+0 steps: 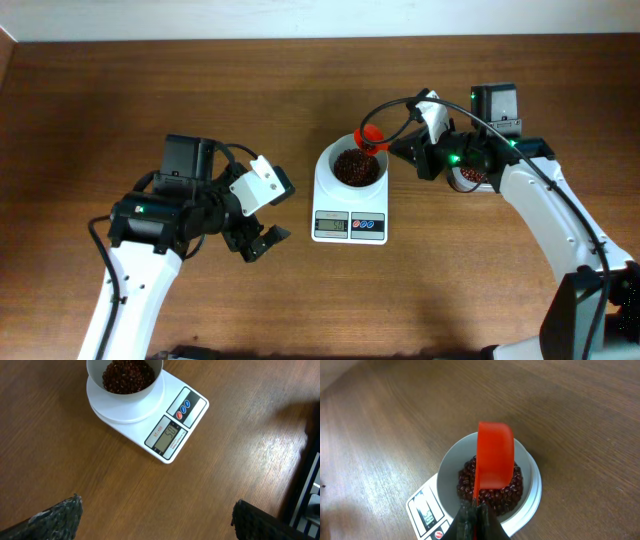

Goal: Scoop and weigh 50g on scale
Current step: 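Tilt the scoop and pour beans gradually into the white bowl, then move the empty scoop back to the bean tub with right gripper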

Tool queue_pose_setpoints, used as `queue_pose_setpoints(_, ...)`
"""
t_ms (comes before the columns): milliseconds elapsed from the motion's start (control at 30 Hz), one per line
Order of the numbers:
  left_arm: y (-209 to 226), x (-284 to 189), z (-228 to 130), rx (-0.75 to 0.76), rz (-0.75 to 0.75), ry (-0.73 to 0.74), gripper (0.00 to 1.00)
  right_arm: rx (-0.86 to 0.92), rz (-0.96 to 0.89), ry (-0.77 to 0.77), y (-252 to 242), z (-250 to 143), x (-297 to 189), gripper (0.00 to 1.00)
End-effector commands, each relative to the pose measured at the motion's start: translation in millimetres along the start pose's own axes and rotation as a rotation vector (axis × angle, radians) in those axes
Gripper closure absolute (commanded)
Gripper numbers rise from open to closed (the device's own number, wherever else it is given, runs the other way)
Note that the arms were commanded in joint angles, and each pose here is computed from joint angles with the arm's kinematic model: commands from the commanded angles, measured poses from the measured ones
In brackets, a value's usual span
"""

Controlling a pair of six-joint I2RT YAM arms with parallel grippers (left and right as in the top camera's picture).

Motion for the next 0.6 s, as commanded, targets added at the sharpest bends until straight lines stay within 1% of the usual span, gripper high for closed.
queue_pose_setpoints(0,1,-7,6,0.017,0.018,-0.024,0.01,-0.066,0.049,-0.044,12,12,-5,0.96)
queue_pose_setpoints(167,1,-7,6,0.017,0.018,-0.024,0.01,-0.06,0.041,-0.039,11,11,-5,0.96)
queue_pose_setpoints(367,1,-7,6,0.017,0.018,-0.024,0.01,0.077,0.057,-0.044,13,13,-5,0.96)
queue_pose_setpoints(433,1,-7,6,0.017,0.018,-0.024,0.01,0.081,0.132,-0.088,22,20,-9,0.96)
queue_pose_setpoints(533,1,-7,6,0.017,0.018,-0.024,0.01,0.221,0.146,-0.131,9,22,-25,0.96)
queue_pose_setpoints(567,1,-7,6,0.017,0.018,-0.024,0.01,0.229,0.169,-0.157,8,23,-32,0.96)
Point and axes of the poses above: each gripper's point midway between its finger pads, its own x axis out along the fingers, its own y axis along the line the jaws close on, z = x × y, the point moved 2 cm from there along -x, back along the fingers, and after that the axes turned 6 degrees about -x, right-handed, at the moved point
